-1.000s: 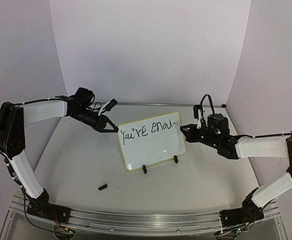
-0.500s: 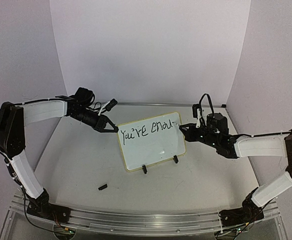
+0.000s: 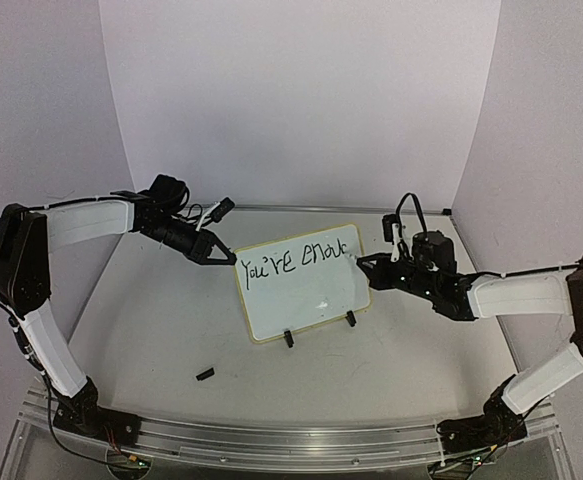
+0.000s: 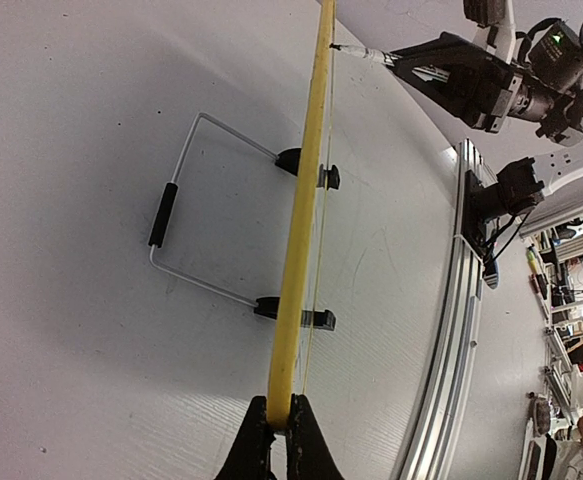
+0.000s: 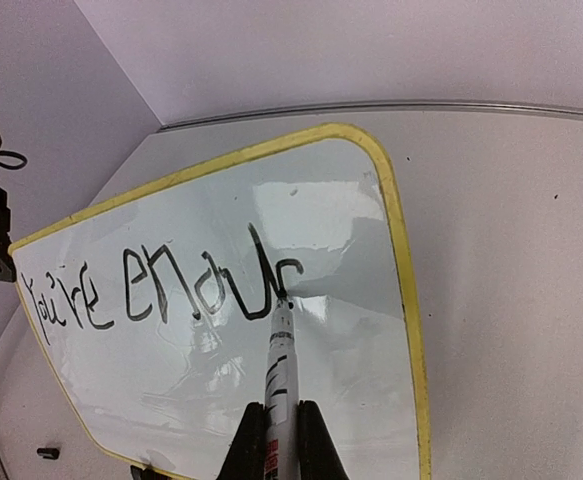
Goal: Write a sentence on the whiteboard
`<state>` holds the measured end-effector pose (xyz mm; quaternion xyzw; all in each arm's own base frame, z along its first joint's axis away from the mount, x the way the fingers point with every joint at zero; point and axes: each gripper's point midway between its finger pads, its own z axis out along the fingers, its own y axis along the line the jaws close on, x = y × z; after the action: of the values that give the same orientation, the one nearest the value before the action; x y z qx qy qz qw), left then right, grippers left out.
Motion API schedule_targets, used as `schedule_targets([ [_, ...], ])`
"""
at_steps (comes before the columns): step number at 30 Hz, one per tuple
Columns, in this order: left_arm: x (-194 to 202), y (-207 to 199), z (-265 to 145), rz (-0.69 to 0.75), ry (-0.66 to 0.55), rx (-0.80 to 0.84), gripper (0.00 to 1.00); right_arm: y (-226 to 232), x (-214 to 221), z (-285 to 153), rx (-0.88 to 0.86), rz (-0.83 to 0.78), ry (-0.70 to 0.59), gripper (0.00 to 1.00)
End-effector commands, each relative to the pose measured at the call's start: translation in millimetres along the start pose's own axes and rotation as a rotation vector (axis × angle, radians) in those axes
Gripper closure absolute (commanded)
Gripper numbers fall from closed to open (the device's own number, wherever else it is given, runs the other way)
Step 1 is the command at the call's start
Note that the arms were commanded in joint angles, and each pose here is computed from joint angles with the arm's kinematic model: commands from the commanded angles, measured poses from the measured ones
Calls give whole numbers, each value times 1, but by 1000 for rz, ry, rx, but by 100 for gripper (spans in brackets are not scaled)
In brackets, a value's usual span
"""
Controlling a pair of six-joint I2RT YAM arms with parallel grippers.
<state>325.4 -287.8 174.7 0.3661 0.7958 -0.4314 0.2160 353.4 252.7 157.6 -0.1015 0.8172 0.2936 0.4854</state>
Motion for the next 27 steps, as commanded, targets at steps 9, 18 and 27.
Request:
schedule_targets([
  [9,-1,-1,3,66,26,-47,100,-8,-27,-6,68,-1,-88,100],
  [18,-1,-1,2,67,24,-48,100,-2,-42,-1,55,-18,-114,100],
  [27,-2,-2,2,68,24,-48,100,-8,-25,0,66,-2,-79,100],
])
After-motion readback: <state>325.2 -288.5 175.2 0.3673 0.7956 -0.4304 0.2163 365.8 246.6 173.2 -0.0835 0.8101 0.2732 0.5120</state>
